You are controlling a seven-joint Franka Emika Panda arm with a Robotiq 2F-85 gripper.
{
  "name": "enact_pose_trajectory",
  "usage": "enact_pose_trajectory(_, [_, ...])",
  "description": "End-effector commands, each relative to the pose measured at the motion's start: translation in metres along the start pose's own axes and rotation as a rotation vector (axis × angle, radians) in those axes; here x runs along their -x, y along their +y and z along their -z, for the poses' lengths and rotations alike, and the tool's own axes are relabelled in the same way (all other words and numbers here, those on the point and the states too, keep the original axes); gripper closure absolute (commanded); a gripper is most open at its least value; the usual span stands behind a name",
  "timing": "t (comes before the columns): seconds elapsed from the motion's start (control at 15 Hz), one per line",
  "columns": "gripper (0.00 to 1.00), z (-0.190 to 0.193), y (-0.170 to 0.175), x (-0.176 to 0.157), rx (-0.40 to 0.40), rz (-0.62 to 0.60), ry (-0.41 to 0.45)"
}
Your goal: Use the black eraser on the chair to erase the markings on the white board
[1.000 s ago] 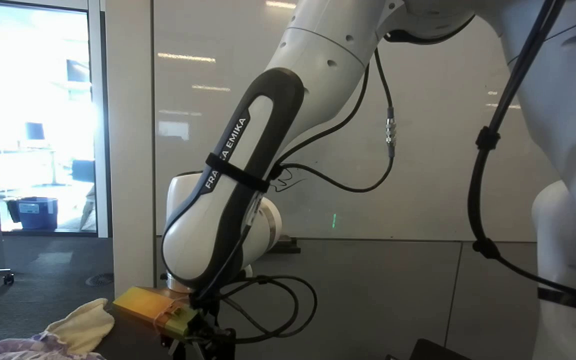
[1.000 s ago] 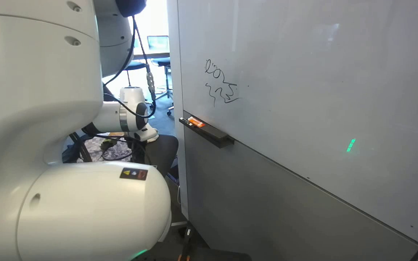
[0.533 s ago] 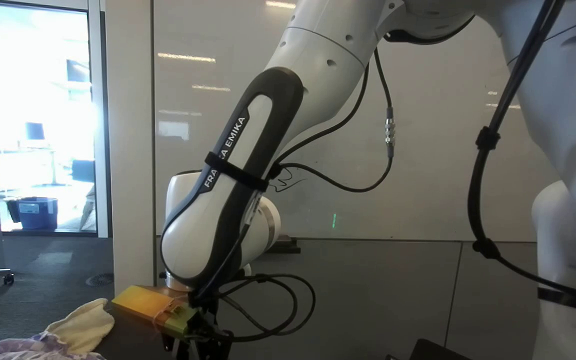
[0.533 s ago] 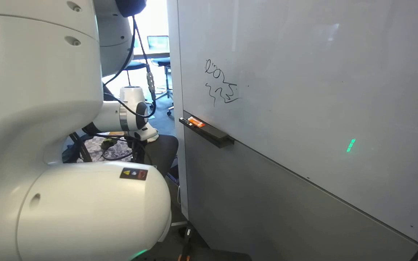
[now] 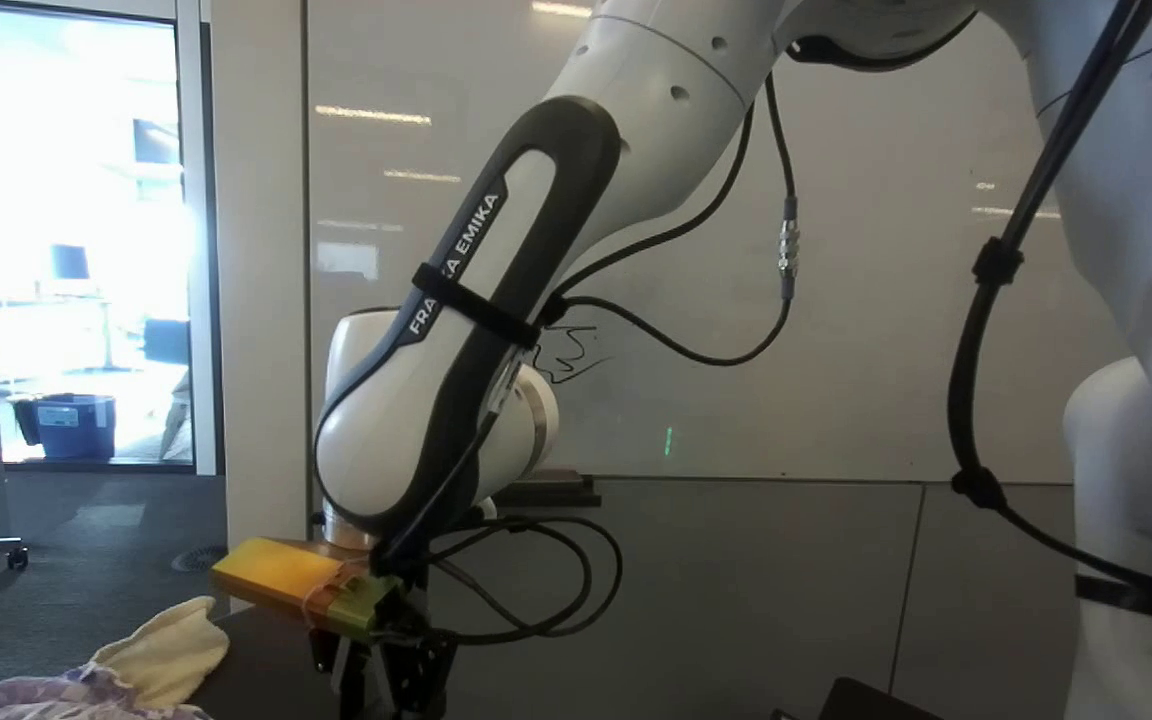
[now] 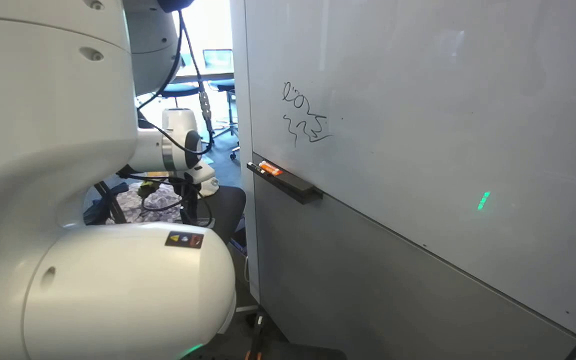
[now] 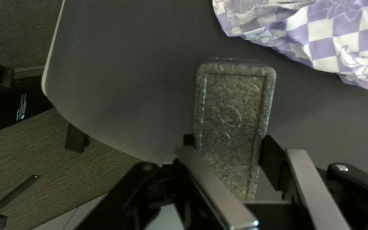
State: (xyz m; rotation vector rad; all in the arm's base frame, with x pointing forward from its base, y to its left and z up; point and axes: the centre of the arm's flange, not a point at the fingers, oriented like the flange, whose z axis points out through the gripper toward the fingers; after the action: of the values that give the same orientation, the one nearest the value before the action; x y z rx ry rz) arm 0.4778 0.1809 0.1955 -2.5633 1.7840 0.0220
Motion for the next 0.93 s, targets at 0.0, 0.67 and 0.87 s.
enact_pose_trajectory(0.0, [0.72,0.071,0.006,0.002,-0.001,0.062,0.016])
enact_pose_trajectory(0.67, [0.72,0.262,0.034,0.021,-0.099,0.278,0.373])
enact_pose_trajectory(0.87, [0.72,0.287,0.031,0.023,-0.18,0.349,0.524])
